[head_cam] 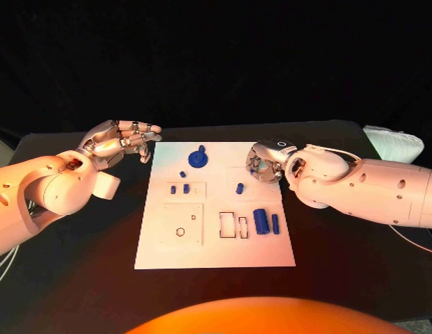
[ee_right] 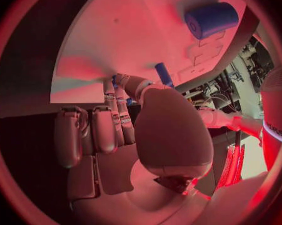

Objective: Assemble the parts on the task board

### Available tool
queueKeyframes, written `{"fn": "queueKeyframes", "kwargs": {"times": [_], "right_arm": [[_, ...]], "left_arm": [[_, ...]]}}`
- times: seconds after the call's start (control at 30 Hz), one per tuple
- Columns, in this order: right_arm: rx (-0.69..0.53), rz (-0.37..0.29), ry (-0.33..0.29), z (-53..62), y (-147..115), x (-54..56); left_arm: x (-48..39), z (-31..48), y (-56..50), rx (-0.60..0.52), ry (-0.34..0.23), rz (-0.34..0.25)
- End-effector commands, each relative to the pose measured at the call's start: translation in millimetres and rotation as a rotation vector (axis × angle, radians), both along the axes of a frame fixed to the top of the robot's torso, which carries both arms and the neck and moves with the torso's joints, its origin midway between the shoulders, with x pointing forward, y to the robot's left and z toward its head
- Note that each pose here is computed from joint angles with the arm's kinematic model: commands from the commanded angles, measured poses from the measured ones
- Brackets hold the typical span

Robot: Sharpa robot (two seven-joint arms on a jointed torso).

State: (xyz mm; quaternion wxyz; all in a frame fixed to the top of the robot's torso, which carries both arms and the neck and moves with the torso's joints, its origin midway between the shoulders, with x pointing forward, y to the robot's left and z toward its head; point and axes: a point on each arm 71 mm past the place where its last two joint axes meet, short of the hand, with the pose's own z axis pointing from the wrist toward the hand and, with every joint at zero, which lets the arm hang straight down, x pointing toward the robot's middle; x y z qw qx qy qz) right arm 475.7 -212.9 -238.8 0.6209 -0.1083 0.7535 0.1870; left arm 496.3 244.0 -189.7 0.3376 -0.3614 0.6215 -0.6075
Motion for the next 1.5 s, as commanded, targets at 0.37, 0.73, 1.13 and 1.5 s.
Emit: {"fn": "queueKeyframes", "kwargs": {"times": [0.37, 0.73, 1.13, 1.5], "right_arm": [[0.06, -0.002, -0.081, 11.1, 1, -7.2], [0.127, 0.007, -0.14, 26.8, 0, -14.7], [0.213, 0.122, -0.13, 37.3, 37, -39.8], [0.22, 0.273, -0.11, 35.5, 91, -61.6]], "left_arm": [[1.1, -1.5, 0.8, 0.002, 0.003, -0.005], [1.4, -2.2, 0.4, 0.003, 0.004, -0.003], [0.1, -2.4, -1.8, -0.001, 0.001, -0.003], [-4.2, -1.0, -8.0, -0.006, 0.0, -0.014]]}}
